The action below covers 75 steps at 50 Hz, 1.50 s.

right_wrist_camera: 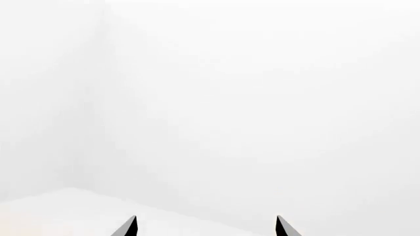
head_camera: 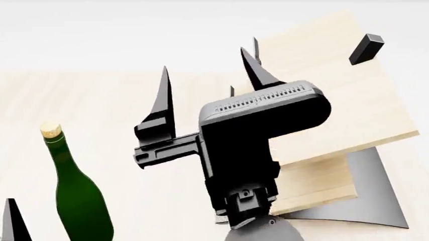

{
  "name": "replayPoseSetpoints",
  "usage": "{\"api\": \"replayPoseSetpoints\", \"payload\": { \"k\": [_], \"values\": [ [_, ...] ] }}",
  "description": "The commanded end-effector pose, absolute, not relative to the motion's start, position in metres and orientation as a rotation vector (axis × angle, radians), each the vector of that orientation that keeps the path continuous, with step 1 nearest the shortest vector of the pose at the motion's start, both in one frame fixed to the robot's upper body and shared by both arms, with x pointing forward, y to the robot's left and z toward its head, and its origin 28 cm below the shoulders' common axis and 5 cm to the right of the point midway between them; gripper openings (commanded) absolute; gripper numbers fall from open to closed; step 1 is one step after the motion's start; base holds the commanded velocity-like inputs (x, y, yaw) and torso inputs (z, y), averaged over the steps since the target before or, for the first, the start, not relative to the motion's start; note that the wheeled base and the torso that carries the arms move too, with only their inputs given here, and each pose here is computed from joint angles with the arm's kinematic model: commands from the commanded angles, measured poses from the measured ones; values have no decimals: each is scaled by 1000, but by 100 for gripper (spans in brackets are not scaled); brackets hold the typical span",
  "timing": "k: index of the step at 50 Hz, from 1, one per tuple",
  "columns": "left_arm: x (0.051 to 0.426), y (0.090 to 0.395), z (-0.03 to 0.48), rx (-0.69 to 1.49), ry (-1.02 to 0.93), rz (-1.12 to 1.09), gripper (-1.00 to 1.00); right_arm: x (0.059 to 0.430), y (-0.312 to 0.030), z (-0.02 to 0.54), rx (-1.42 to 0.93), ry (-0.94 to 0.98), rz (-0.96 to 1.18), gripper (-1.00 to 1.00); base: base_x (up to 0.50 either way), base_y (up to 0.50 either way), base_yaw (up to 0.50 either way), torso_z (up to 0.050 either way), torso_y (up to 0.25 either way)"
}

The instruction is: Put the wine bottle on the wine rack.

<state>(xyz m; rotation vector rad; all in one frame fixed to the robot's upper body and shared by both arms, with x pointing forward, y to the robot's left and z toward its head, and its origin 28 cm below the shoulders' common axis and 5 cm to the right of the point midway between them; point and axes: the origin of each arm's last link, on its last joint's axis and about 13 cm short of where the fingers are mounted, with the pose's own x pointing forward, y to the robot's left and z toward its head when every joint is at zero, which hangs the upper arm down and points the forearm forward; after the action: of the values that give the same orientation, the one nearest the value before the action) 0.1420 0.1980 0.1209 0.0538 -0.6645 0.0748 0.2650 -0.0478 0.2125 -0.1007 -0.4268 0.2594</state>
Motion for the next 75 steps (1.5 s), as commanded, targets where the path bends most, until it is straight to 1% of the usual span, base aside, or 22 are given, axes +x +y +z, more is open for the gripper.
{"api": "replayPoseSetpoints", "payload": {
  "k": [1,2,3,4,6,7,8,9,11,14,15,16,18,20,27,31,32,38,42,50,68,75],
  "values": [
    [142,198,121,57,-664,76,100,290,-44,233,-132,-318,414,100,0,0,0,0,0],
    [142,198,122,55,-664,78,100,292,-44,233,-160,-295,435,100,0,0,0,0,0],
    [142,198,122,56,-664,78,100,292,-45,234,-154,-291,442,100,0,0,0,0,0],
    [142,198,122,56,-662,79,100,293,-44,235,-158,-269,505,100,0,0,0,0,0],
    [142,198,122,57,-661,79,100,294,-43,236,-124,-288,535,100,0,0,0,0,0],
    [142,198,122,57,-661,79,100,293,-43,237,-127,-257,561,100,0,0,0,0,0],
    [142,198,121,57,-661,79,100,295,-43,241,-37,-205,586,100,0,0,0,0,0],
    [142,198,121,57,-661,79,100,296,-43,243,-24,-209,588,100,0,0,0,0,0],
    [143,198,120,56,-660,80,100,298,-44,246,-30,-227,602,100,0,0,0,0,0],
    [143,198,120,56,-660,82,100,296,-43,247,-81,-173,655,100,0,0,0,0,0],
    [143,198,120,56,-660,82,100,296,-43,248,-67,-146,674,100,0,0,0,0,0],
    [143,198,120,56,-659,82,100,294,-43,250,-51,-69,735,100,0,0,0,0,0],
    [143,198,120,56,-659,81,100,296,-43,252,-20,-54,763,100,0,0,0,0,0],
    [143,198,120,56,-659,80,100,296,-44,256,80,-5,825,100,0,0,0,0,0],
    [143,198,120,54,-656,81,100,293,-43,261,121,73,936,100,0,0,0,0,0],
    [143,198,120,54,-656,81,100,296,-42,260,138,99,953,100,0,0,0,0,0],
    [143,198,121,53,-655,81,100,300,-43,261,185,125,958,100,0,0,0,0,0],
    [144,198,120,54,-654,82,100,302,-42,261,184,174,996,100,0,0,0,0,0],
    [143,198,120,53,-655,79,100,309,-42,259,207,247,1007,100,0,0,0,0,0],
    [143,198,120,54,-653,81,100,309,-38,246,145,248,1023,100,0,0,0,0,0],
    [144,198,119,54,-646,79,100,308,-30,218,114,277,1047,100,0,0,0,0,0],
    [144,197,119,54,-641,78,100,309,-27,215,116,282,1056,100,0,0,0,0,0]
  ]
}}
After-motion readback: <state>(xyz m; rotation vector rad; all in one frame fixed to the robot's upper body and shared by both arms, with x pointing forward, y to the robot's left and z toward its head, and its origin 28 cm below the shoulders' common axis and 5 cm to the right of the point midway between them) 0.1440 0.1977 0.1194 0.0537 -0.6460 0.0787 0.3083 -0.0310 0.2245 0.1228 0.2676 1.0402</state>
